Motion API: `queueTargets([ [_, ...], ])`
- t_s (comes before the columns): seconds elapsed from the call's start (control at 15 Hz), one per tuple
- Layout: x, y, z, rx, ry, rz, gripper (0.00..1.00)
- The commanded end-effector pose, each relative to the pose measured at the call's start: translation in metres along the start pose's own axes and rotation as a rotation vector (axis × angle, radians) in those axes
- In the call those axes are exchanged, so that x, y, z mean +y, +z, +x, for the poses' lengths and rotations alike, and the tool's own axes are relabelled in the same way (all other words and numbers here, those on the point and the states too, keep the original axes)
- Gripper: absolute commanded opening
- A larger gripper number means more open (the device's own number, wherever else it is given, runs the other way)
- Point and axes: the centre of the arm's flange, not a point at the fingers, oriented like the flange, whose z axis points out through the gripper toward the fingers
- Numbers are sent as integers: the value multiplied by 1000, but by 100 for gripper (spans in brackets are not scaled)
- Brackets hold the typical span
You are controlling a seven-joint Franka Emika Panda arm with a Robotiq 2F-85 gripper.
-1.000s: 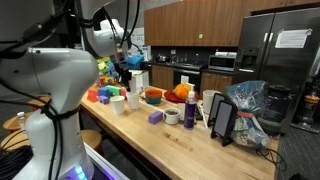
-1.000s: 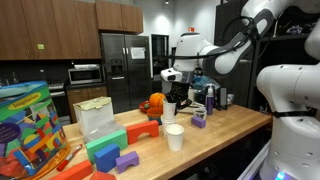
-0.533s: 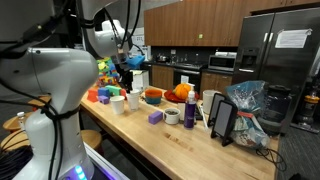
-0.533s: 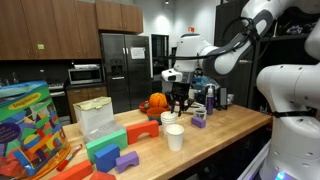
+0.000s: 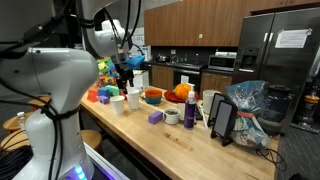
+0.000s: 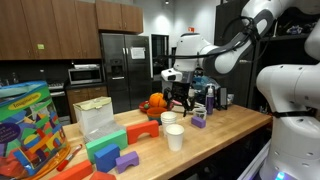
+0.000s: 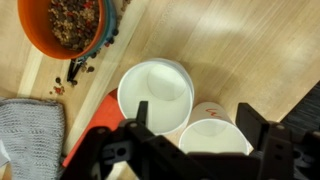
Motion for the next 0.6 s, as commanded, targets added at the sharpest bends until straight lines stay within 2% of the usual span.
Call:
queueTargets([
  [0.0,-27,-20,11,24,-6,9,100],
  [0.53,-59,-34,33,51,-82,108,100],
])
